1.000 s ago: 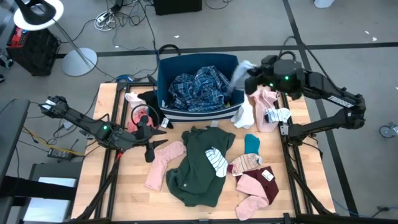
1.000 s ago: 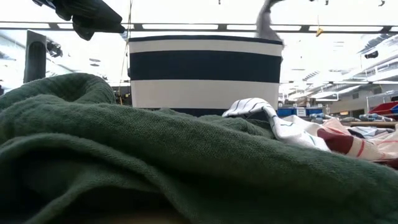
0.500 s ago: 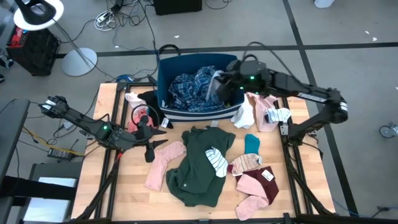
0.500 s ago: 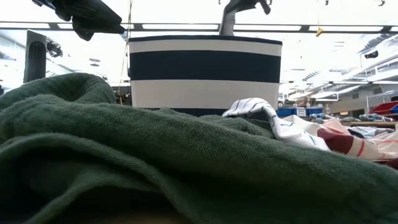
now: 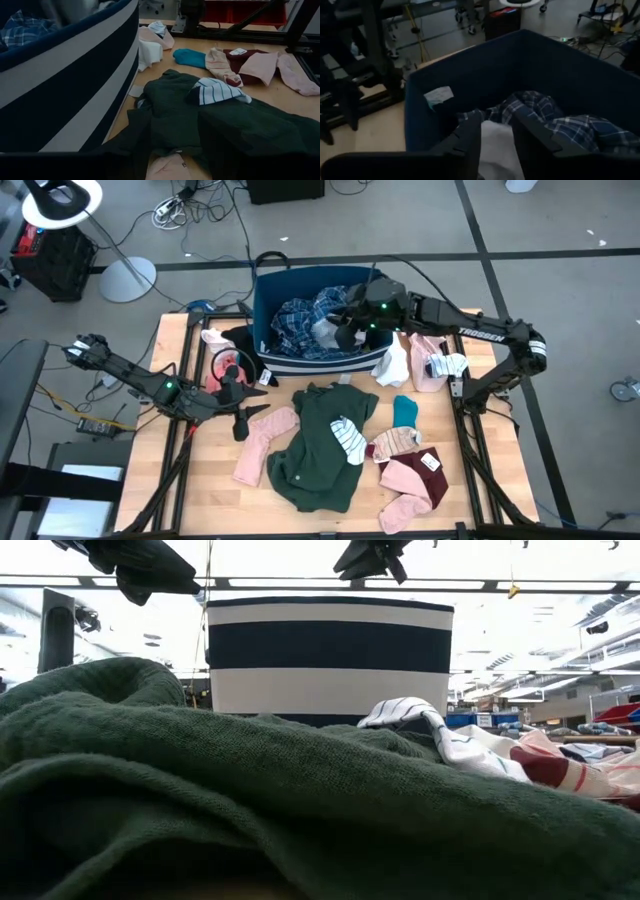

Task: Sort clothes
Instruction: Put the gray underwear into the blue laundry bin, then put the white sock into the blue laundry bin

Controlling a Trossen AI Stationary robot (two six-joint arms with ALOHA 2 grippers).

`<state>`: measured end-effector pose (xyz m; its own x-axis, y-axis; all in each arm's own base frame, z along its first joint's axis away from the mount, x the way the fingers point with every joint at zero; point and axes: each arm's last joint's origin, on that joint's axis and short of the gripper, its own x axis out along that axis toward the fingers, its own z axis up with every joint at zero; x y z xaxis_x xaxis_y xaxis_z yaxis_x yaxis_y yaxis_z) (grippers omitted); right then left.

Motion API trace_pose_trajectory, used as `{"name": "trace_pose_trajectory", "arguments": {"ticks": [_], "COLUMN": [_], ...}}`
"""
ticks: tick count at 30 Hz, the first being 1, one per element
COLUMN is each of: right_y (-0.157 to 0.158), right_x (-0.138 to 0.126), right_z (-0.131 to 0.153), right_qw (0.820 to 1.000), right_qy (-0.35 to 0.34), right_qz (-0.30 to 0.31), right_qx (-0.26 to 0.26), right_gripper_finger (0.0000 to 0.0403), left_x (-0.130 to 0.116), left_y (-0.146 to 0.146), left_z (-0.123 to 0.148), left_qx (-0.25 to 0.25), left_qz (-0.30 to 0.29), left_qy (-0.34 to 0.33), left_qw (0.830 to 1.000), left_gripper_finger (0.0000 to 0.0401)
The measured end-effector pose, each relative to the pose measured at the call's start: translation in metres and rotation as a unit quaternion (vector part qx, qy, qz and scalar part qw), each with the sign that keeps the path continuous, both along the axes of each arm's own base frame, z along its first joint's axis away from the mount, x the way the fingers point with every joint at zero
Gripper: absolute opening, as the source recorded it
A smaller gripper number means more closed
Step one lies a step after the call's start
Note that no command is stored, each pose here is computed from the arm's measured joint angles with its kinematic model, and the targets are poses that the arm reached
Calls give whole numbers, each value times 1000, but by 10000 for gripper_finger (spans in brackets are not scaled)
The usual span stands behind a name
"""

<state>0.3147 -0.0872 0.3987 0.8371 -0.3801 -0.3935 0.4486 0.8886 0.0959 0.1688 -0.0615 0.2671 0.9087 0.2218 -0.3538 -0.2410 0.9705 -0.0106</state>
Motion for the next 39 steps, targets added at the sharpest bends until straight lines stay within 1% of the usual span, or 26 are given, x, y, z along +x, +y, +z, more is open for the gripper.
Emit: {"name": "trace_pose_trajectory", "arguments": {"ticks": [2, 5, 8, 11, 13, 16, 19, 23, 27, 32, 35, 39], "right_y": [1, 1, 2, 7, 15, 28, 41, 59, 74, 88, 97, 111], "right_x": [-4, -16, -33, -56, -70, -92, -114, -131, -140, -143, -142, -142], "right_z": [3, 6, 9, 14, 17, 21, 17, -5, -34, -71, -91, -112], "right_qw": [1000, 1000, 998, 995, 993, 993, 992, 993, 993, 989, 986, 984], "right_qy": [-3, 14, 40, 69, 70, 53, 35, 30, 45, 74, 92, 99], "right_qz": [-1, -8, -37, -70, -91, -109, -122, -105, -83, -76, -69, -55], "right_qx": [-1, 3, 22, 22, 16, -1, -2, 34, 65, 101, 116, 134], "right_gripper_finger": [128, 143, 150, 148, 145, 140, 136, 133, 132, 132, 132, 132], "left_x": [0, 0, 0, 0, -1, -1, -1, 0, 3, 7, 8, 8], "left_y": [0, 0, 0, 0, 0, 0, 0, 0, -1, -3, -4, -4], "left_z": [0, 0, 0, -1, -2, -2, -2, 0, 6, 21, 28, 36], "left_qx": [0, 0, 0, 3, 3, 2, 2, -3, -3, 7, -5, -25], "left_qz": [0, 0, -1, -1, 0, 0, 0, 0, -5, -17, -15, -15], "left_qy": [0, 0, 2, 6, 10, 9, 9, 0, -31, -97, -130, -173], "left_qw": [1000, 1000, 1000, 1000, 1000, 1000, 1000, 1000, 999, 995, 991, 984], "left_gripper_finger": [163, 163, 163, 163, 163, 163, 163, 163, 163, 163, 163, 163]}}
